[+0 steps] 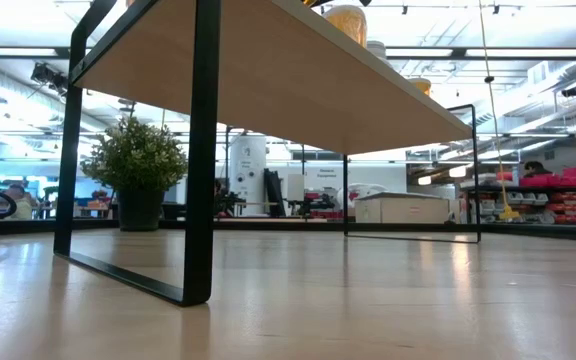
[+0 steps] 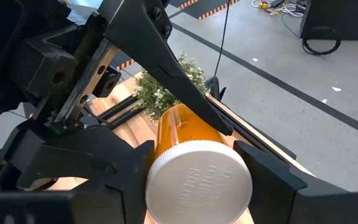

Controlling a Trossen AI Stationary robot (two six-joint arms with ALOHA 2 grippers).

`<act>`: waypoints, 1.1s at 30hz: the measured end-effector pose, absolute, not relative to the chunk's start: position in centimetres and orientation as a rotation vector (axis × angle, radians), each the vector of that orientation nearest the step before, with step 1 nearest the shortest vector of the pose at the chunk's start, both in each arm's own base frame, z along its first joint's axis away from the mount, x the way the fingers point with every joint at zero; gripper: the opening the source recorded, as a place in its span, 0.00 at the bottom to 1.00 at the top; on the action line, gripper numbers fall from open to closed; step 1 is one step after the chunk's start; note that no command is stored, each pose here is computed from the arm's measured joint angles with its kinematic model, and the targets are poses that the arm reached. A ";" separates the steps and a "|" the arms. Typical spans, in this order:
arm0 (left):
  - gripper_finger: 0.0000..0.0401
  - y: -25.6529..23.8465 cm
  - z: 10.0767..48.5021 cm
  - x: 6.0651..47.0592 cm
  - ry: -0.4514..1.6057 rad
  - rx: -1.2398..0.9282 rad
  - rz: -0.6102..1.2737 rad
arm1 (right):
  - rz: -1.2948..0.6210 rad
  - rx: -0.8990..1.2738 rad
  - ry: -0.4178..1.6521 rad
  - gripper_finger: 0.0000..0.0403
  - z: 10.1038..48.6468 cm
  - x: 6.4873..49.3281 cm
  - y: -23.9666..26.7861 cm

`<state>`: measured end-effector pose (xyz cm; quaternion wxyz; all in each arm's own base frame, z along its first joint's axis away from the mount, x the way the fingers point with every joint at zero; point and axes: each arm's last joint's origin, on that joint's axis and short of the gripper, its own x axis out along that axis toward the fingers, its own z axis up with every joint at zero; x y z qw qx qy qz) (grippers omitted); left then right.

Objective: Pick and place medicine bottles onto shelf by color
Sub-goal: Put the orange pill bottle on the shelf

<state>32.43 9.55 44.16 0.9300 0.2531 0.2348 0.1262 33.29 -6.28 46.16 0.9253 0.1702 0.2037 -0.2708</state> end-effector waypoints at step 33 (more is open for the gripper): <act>0.58 10.3 44.2 31.9 0.609 0.656 0.505 | -0.567 0.357 0.516 0.54 46.6 30.4 -5.8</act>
